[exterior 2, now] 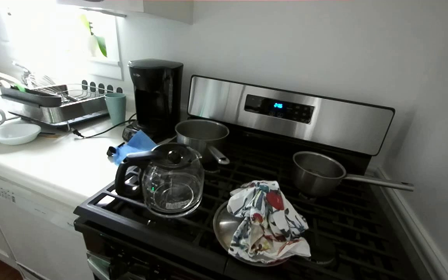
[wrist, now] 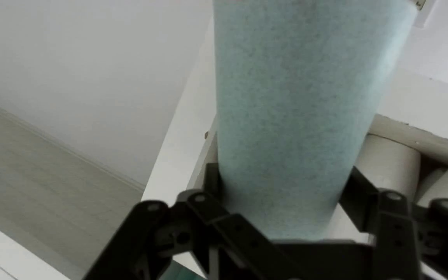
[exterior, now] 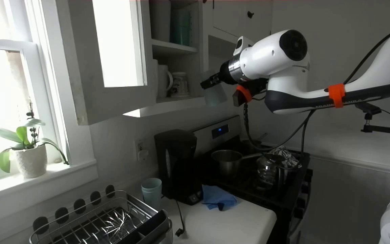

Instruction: Turn the cup close to the edge upside down, then put it in the cabinet

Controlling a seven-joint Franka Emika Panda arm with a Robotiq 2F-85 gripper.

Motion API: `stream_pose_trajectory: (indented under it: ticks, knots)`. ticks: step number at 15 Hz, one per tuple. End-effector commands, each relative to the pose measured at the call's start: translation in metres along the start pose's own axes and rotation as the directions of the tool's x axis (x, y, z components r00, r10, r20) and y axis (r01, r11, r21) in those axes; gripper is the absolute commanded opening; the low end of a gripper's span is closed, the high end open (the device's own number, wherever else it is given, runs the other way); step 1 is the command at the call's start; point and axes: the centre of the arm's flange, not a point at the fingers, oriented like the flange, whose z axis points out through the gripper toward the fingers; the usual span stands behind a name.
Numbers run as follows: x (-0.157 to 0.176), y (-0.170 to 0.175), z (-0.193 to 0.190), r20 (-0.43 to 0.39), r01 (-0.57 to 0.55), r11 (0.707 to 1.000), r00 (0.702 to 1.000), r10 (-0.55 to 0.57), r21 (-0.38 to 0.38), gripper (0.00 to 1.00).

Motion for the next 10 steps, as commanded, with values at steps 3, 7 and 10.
stream_pose_trajectory:
  ticks: [3, 7, 10]
  knots:
    - [0.002, 0.0, 0.0, -0.021, -0.012, 1.0, 1.0, 0.012, -0.008, 0.5]
    - [0.021, 0.013, -0.004, -0.107, -0.133, 0.99, 0.986, 0.128, -0.038, 0.5]
    - [0.03, 0.017, -0.001, -0.156, -0.225, 0.974, 0.964, 0.216, -0.042, 0.5]
